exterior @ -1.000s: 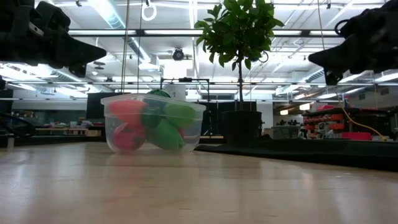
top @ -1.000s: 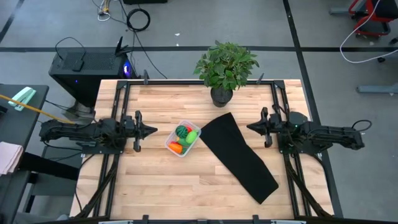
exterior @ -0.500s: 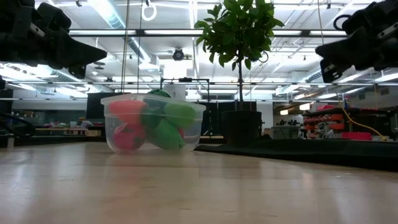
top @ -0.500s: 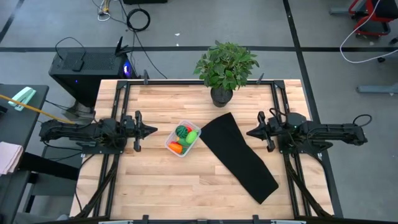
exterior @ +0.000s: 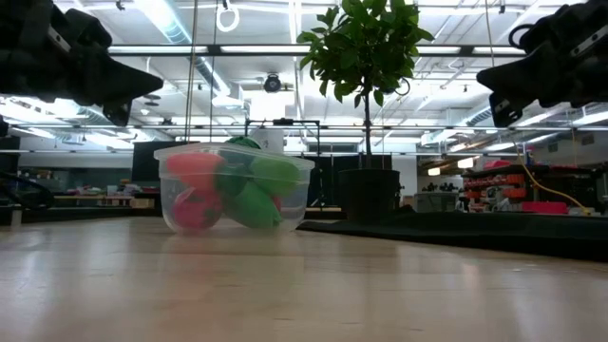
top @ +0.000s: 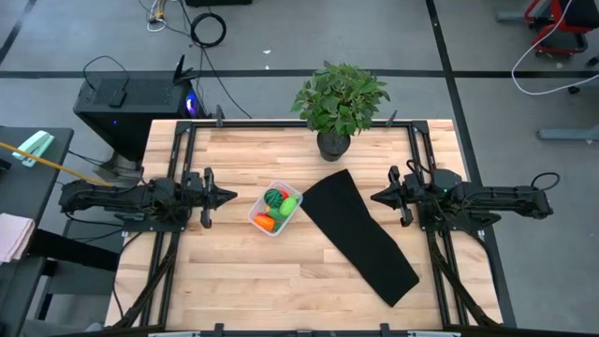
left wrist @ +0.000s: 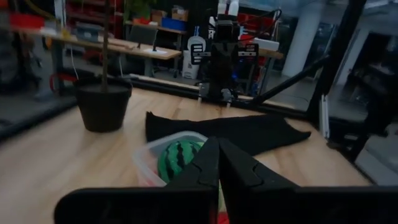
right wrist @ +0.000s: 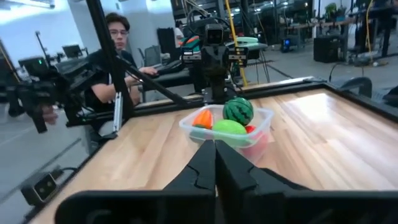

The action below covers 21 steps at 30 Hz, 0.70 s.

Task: Pick and placing Produce into tupperware
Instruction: Return to Home Position

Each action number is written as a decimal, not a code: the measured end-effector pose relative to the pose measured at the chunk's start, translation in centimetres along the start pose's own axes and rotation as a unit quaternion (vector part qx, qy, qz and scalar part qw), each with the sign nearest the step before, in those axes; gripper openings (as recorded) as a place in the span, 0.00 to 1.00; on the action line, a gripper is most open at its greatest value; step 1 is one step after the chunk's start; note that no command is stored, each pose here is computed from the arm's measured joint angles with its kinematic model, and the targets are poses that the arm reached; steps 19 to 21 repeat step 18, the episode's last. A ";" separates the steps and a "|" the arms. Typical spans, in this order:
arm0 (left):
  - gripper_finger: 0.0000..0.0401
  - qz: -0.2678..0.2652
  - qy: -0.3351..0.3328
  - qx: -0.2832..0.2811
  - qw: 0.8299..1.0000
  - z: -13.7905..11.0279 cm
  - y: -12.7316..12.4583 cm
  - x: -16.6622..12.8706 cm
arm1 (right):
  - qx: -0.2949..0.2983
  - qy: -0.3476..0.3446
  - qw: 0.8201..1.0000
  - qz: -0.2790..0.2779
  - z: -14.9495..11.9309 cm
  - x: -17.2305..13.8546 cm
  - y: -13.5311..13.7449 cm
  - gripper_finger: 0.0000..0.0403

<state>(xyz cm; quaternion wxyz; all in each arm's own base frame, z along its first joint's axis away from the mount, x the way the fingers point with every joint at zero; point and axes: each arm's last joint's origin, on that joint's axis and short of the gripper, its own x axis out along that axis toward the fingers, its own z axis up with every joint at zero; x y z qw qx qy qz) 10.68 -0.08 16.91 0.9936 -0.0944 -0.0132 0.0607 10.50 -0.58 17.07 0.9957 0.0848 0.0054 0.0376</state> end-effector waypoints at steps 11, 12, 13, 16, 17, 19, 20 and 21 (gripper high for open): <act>0.15 0.001 0.002 -0.018 1.000 -0.1 0.0 0.0 | 0.020 0.001 1.000 0.000 0.0 0.0 0.0 0.10; 0.16 0.001 0.002 -0.018 1.000 -0.1 0.0 0.0 | 0.020 0.001 1.000 0.000 0.0 0.0 0.0 0.10; 0.16 0.001 0.002 -0.018 1.000 -0.1 0.0 0.0 | 0.020 0.001 1.000 0.000 0.0 0.0 0.0 0.10; 0.17 0.001 0.002 -0.018 1.000 -0.1 0.0 0.0 | 0.020 0.001 1.000 0.000 0.0 0.0 0.0 0.10; 0.17 0.001 0.002 -0.017 1.000 -0.1 0.0 0.0 | 0.020 0.002 1.000 0.000 0.0 0.0 0.0 0.09; 0.17 0.001 0.002 -0.017 1.000 -0.1 0.0 0.0 | 0.020 0.002 1.000 0.000 0.0 0.0 0.0 0.09; 0.17 0.001 0.002 -0.017 1.000 -0.1 0.0 0.0 | 0.020 0.002 1.000 0.000 0.0 0.0 0.0 0.09; 0.17 0.001 0.002 -0.017 1.000 -0.1 0.0 0.0 | 0.020 0.002 1.000 0.000 0.0 0.0 0.0 0.09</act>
